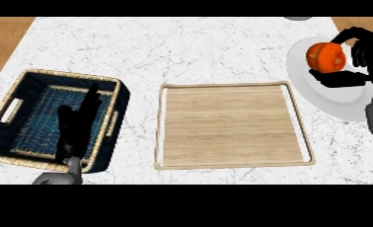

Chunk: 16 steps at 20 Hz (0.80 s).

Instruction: Pick the squash from the tray and place it in the plate

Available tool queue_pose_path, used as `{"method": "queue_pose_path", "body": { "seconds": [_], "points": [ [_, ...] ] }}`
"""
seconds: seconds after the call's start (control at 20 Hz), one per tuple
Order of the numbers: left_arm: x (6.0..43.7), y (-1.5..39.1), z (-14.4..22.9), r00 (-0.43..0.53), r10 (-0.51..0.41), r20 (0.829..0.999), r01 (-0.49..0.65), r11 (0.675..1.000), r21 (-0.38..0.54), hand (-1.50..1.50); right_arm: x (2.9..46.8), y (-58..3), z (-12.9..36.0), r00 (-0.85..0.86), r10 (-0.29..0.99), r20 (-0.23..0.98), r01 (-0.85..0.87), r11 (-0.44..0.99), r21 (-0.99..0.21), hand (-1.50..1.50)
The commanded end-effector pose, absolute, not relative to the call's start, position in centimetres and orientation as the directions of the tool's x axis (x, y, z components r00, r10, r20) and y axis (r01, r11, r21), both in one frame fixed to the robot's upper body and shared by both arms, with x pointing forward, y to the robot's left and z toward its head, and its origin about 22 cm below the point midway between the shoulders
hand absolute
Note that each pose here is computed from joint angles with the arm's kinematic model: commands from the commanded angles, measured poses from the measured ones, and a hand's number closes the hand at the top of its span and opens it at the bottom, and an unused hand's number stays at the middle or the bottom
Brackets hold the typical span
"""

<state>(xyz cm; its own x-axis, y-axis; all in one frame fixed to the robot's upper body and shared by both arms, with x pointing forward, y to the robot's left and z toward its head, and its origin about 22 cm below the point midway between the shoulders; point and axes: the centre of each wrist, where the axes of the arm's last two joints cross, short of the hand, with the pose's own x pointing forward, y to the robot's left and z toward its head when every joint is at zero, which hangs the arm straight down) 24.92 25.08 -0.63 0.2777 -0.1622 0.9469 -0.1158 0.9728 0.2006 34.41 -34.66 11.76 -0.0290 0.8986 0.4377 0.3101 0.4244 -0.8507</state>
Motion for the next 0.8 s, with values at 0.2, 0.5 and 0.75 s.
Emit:
{"method": "queue_pose_path", "body": {
  "seconds": [0.2,0.5,0.75],
  "points": [
    [25.8,25.0,-0.5,0.274,-0.169,0.947,-0.105,0.973,0.204,0.00,37.0,-39.0,11.0,0.076,0.889,0.452,0.320,0.407,-0.856,1.50],
    [25.0,25.0,-0.7,0.283,-0.164,0.945,-0.075,0.978,0.192,0.00,38.2,-42.7,10.7,0.154,0.899,0.411,0.242,0.369,-0.897,1.50],
    [24.8,23.4,-0.7,0.271,-0.171,0.947,-0.062,0.979,0.195,0.00,37.2,-43.8,6.8,0.206,0.892,0.403,0.087,0.393,-0.915,1.50]
  ]
}}
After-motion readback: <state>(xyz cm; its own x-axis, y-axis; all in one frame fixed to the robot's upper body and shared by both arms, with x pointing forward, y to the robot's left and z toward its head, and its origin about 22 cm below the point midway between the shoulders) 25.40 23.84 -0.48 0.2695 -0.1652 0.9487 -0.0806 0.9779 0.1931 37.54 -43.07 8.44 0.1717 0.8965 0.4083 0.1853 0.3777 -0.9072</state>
